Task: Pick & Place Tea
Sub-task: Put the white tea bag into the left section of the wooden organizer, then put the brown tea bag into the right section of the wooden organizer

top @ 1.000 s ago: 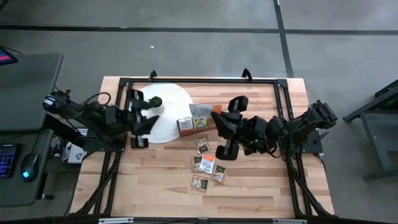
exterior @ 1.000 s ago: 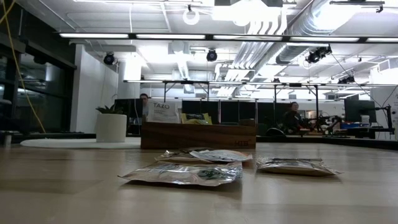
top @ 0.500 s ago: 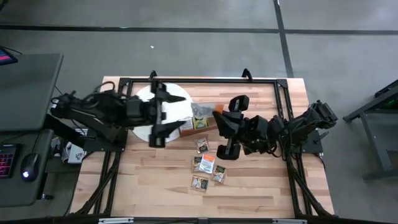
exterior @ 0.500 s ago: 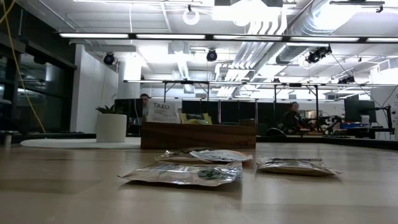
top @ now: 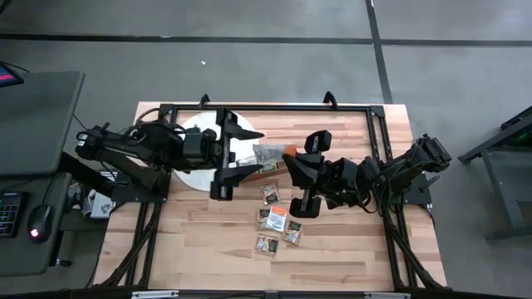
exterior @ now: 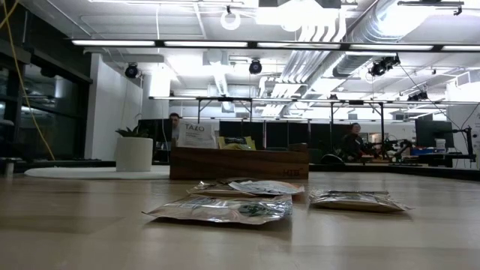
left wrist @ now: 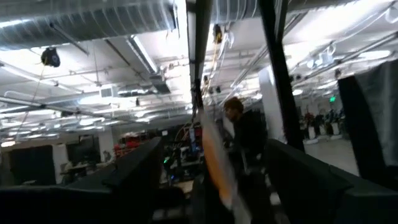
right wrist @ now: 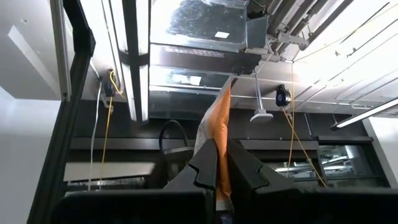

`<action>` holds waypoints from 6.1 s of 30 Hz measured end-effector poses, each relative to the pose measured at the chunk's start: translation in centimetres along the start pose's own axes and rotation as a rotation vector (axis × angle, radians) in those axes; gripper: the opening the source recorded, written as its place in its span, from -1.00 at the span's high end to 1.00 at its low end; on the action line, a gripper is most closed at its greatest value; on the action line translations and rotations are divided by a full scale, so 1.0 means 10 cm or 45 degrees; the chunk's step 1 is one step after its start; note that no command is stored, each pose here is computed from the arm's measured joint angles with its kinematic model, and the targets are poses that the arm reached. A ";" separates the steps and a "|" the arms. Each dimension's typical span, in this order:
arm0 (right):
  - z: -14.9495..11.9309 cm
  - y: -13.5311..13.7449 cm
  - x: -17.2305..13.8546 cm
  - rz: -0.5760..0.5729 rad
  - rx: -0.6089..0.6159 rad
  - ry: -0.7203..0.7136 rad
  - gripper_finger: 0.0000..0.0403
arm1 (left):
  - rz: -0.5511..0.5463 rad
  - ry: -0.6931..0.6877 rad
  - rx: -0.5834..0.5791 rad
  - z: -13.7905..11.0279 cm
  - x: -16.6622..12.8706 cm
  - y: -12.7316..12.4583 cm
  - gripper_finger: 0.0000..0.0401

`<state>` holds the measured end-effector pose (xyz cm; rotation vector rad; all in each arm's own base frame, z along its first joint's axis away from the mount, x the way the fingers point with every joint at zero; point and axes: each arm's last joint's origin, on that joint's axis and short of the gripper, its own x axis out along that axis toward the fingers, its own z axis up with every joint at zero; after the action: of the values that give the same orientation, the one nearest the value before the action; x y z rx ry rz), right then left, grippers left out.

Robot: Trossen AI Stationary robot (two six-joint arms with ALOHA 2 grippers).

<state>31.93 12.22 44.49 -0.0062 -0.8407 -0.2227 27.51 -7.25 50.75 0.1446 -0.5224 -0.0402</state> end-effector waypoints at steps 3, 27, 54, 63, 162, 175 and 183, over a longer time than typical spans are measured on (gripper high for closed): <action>-0.01 0.00 0.00 0.002 -0.004 0.011 0.96 | -0.023 -0.013 -0.013 0.02 0.00 0.00 -0.34; 0.00 0.03 -0.02 -0.003 -0.001 0.024 0.96 | -0.015 0.001 -0.004 0.00 0.00 -0.01 0.99; 1.17 -0.11 -0.21 -0.009 -0.069 0.270 -0.08 | 0.035 0.639 0.175 0.10 -0.13 0.19 1.00; 1.65 -0.23 -0.58 -0.019 -0.003 0.654 -0.07 | -0.033 1.358 0.172 -0.14 -0.30 0.59 1.00; 1.67 -0.14 -0.73 -0.071 0.083 0.789 -0.08 | -0.035 2.160 -0.457 -3.00 -1.03 1.16 0.97; 1.63 -0.13 -0.77 -0.077 0.104 0.830 -0.07 | -0.080 2.104 -0.424 -3.01 -1.00 1.17 0.19; 1.63 -0.12 -0.77 -0.074 0.098 0.833 -0.07 | -0.088 2.115 -0.446 -3.00 -1.01 1.16 0.03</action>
<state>14.73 14.01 49.57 0.1563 -0.1969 -0.2281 33.82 8.81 21.77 -0.1680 1.1473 -0.0637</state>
